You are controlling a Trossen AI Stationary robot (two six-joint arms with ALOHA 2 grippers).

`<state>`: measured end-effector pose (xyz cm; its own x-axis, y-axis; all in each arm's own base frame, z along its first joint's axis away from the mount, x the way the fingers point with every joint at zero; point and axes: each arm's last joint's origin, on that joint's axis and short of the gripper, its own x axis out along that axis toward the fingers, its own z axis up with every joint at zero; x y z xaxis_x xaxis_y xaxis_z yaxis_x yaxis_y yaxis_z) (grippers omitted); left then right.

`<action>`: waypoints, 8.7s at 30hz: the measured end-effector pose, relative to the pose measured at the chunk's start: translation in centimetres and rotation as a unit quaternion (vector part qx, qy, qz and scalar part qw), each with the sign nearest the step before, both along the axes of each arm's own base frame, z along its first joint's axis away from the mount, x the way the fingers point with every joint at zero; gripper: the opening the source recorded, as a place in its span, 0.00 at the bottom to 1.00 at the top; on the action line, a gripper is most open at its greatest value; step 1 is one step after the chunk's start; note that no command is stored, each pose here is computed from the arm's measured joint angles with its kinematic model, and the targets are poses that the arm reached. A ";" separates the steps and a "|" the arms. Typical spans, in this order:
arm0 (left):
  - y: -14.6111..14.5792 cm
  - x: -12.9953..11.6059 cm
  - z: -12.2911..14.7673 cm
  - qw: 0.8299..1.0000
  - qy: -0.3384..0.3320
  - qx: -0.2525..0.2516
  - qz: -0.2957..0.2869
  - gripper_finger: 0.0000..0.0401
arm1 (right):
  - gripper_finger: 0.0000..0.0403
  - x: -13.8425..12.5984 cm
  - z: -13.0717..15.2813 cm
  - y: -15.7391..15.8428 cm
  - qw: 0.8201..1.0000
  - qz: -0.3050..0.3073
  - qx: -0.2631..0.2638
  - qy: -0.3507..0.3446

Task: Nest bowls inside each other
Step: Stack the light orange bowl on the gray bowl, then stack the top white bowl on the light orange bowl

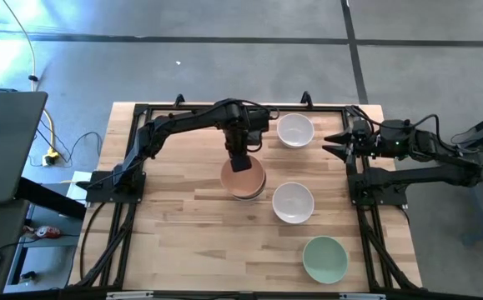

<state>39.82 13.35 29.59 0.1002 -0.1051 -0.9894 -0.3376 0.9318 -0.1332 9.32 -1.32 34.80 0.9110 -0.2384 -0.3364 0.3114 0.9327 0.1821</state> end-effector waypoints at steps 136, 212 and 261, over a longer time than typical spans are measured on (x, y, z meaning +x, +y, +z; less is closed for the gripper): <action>3.7 -16.5 17.4 0.945 -0.164 0.247 0.136 0.40 | 0.35 7.6 -7.0 -20.2 0.790 -0.363 0.364 0.335; 4.9 -17.4 17.4 0.947 -0.170 0.239 0.127 0.39 | 0.32 9.7 -16.1 -22.0 0.759 -0.316 0.397 0.408; 5.0 -17.3 17.5 0.946 -0.173 0.246 0.116 0.39 | 0.00 14.4 -2.9 -19.2 0.880 -0.155 0.278 0.354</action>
<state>22.56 18.34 47.08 0.3918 0.4249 -0.8160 -0.5562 0.8159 0.1578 23.72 -20.51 31.91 0.3466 -0.0578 -0.9362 0.7531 0.6122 0.2410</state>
